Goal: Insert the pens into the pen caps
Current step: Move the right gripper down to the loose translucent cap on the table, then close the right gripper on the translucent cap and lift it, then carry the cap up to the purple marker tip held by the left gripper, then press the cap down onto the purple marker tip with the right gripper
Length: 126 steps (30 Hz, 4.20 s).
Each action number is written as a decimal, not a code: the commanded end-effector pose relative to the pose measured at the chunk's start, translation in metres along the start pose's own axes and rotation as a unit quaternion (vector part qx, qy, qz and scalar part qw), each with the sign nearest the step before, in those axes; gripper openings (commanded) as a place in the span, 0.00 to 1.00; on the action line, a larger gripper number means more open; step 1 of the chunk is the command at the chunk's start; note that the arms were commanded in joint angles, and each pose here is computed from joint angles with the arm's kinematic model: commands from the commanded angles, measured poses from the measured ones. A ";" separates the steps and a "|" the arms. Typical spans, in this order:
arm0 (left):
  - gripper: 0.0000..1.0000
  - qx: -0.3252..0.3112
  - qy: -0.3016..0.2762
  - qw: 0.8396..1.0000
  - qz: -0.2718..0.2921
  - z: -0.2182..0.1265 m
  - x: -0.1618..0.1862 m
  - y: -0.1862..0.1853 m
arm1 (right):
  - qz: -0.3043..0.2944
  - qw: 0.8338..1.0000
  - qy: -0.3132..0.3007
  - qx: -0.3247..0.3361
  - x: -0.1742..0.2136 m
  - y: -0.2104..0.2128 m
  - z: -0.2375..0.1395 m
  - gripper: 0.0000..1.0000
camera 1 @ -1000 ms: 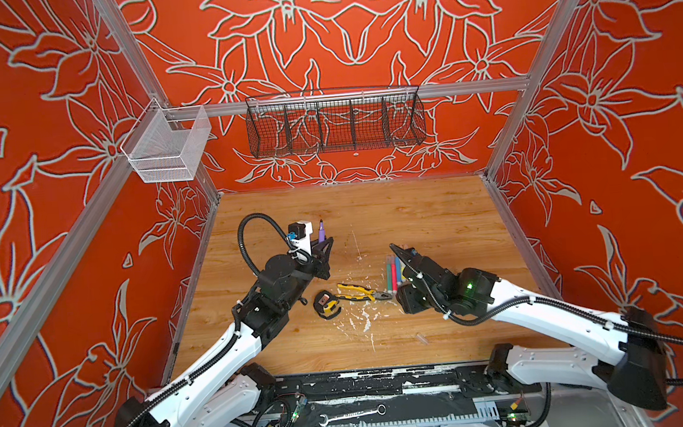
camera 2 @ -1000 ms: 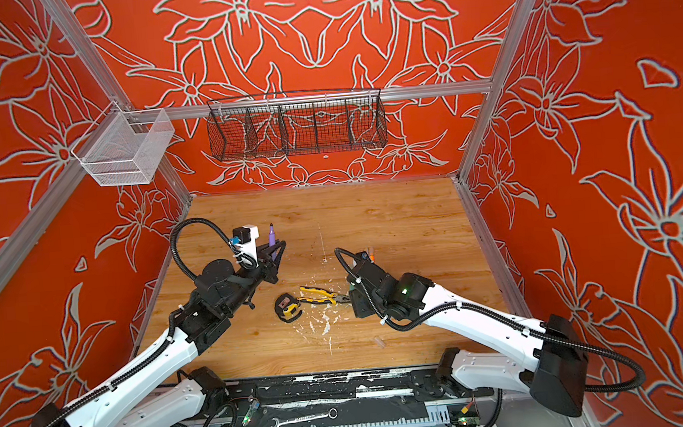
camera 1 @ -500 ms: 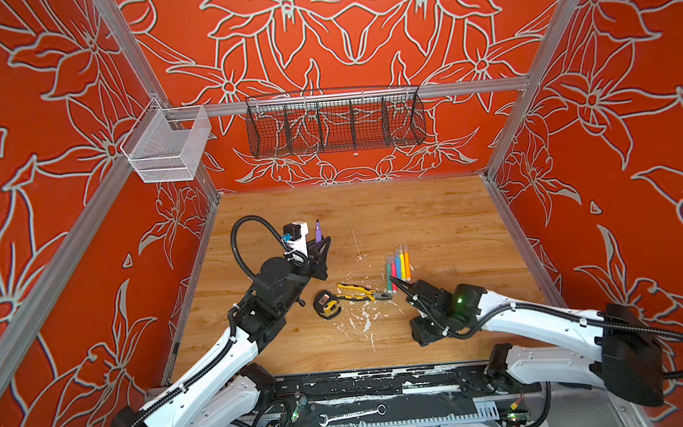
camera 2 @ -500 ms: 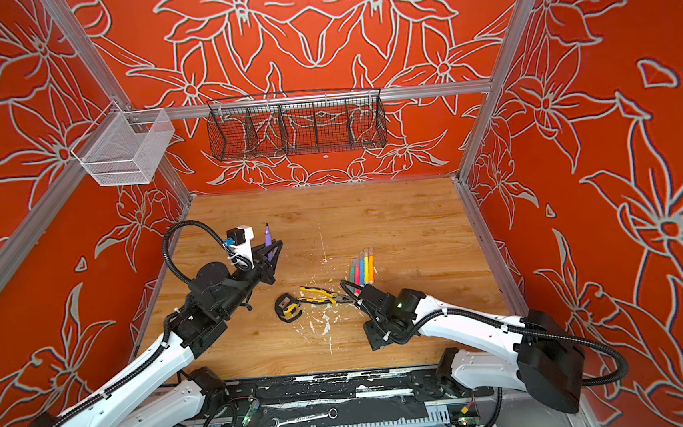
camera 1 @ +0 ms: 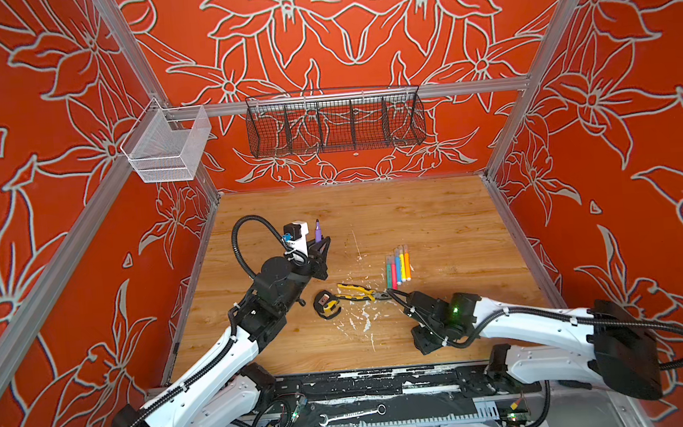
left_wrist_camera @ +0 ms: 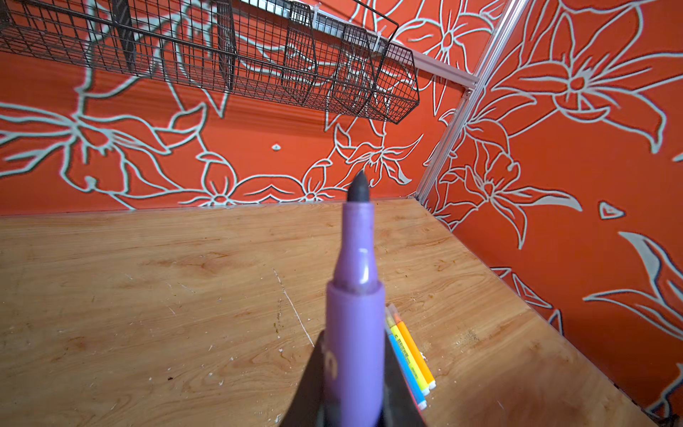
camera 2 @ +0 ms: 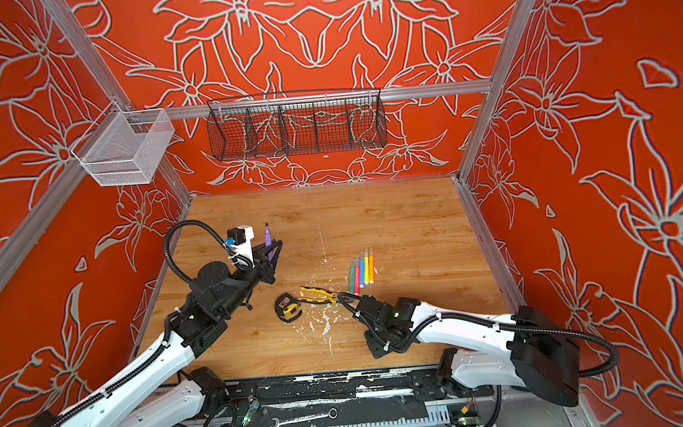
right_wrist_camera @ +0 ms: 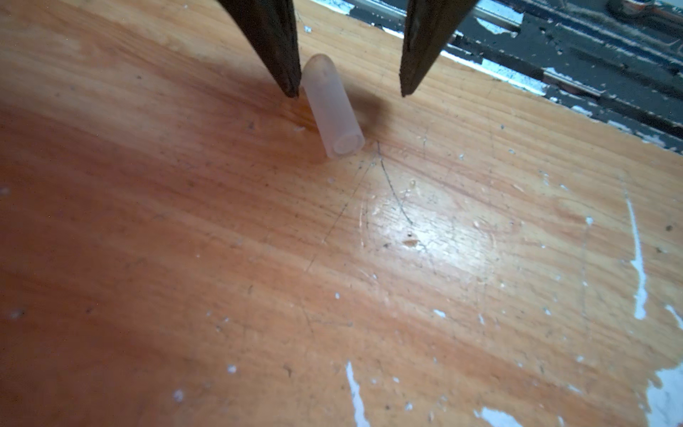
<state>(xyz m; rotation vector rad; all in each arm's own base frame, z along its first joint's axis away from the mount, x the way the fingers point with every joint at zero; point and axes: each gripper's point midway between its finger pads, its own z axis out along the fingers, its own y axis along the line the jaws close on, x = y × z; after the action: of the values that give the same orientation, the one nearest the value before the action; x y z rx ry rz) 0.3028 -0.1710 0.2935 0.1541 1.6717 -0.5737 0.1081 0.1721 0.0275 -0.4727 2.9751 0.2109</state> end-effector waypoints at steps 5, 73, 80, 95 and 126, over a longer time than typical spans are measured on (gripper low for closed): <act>0.00 0.005 -0.012 1.000 -0.003 -0.003 -0.004 0.000 | 0.001 0.999 -0.003 0.042 -0.003 -0.010 0.008 0.44; 0.00 0.297 -0.034 0.953 0.044 -0.044 -0.001 -0.097 | 0.027 0.721 -0.607 -0.332 -0.165 0.091 -0.315 0.00; 0.00 0.308 -0.005 0.949 0.067 -0.033 0.011 -0.114 | -0.015 0.688 -0.622 -0.373 -0.177 0.123 -0.344 0.00; 0.00 0.317 -0.007 0.944 0.091 -0.037 0.018 -0.129 | -0.030 0.668 -0.620 -0.411 -0.178 0.139 -0.360 0.00; 0.00 0.298 -0.015 0.951 0.084 -0.035 0.014 -0.125 | -0.027 0.728 -0.557 -0.399 -0.178 0.146 -0.282 0.00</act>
<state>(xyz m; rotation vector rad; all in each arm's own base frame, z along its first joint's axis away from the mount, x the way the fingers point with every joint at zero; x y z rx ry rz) 0.2179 -0.2677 0.2931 0.7449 1.4745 -0.9306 0.2086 0.3144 0.3727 -0.2673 1.4823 1.2518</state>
